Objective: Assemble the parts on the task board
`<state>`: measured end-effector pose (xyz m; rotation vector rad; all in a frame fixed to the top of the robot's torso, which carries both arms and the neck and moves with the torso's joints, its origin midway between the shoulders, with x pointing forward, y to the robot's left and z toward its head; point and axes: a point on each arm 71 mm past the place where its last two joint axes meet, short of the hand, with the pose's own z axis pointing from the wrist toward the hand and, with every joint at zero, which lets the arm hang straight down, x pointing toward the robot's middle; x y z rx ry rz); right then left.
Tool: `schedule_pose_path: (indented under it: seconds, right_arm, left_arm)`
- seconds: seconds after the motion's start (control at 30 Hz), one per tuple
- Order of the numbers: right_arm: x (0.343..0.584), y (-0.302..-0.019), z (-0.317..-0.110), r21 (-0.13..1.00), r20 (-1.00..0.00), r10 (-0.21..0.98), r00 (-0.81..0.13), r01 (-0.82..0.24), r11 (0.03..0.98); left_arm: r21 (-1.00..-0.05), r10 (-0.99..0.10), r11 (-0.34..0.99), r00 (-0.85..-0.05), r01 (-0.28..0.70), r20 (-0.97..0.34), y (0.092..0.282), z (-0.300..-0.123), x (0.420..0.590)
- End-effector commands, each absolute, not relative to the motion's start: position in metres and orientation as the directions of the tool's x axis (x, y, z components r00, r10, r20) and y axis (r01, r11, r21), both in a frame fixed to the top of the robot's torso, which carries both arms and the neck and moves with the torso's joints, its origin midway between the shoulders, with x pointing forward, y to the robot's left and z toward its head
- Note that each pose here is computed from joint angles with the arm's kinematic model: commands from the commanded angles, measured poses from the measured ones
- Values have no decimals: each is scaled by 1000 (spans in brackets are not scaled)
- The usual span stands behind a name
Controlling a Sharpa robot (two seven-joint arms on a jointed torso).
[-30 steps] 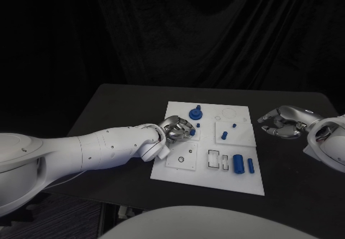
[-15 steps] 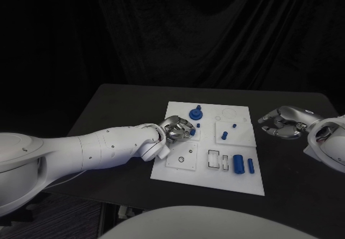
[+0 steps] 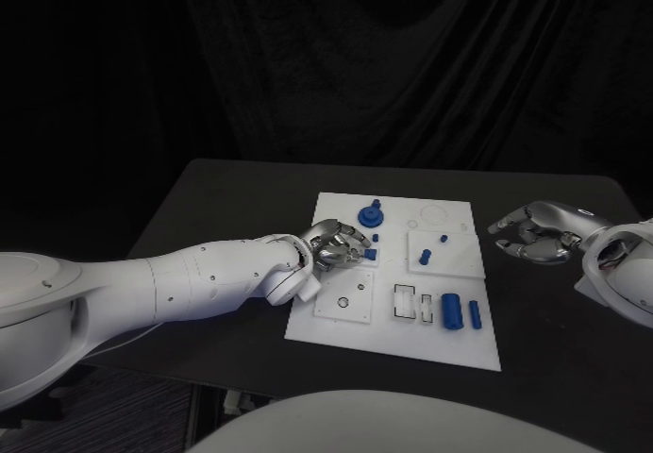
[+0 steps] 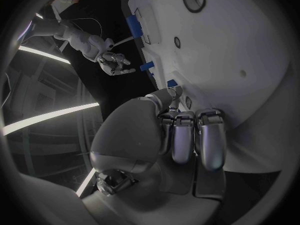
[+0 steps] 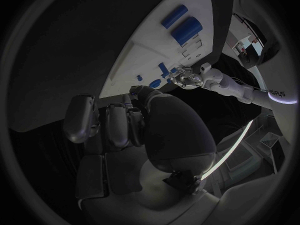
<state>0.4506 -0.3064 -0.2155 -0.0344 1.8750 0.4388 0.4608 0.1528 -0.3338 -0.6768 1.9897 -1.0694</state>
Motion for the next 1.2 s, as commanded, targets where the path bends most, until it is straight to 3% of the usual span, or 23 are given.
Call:
schedule_pose_path:
  seconds: [0.03,0.33,0.6,0.77,0.9,1.03,1.2]
  right_arm:
    - [449,-307,-217,277,-917,188,-351,-224,934]
    - [446,-308,-214,285,-919,198,-341,-228,931]
    - [441,-296,-196,315,-932,239,-274,-282,906]
    - [443,-278,-175,329,-940,267,-214,-354,875]
    - [441,-259,-163,340,-940,288,-185,-418,842]
    - [441,-240,-159,347,-938,292,-189,-467,813]
    - [443,-216,-165,345,-938,278,-206,-504,792]
  left_arm:
    - [-763,-708,593,-617,-256,-344,169,-375,438]
    - [-807,-716,558,-605,-195,-349,166,-369,438]
    - [-861,-709,507,-551,34,-440,163,-347,431]
    - [-838,-679,506,-505,204,-533,164,-319,427]
    - [-787,-637,523,-464,327,-615,167,-287,431]
    - [-704,-575,561,-406,435,-710,174,-259,433]
    - [-614,-512,604,-343,508,-787,189,-241,431]
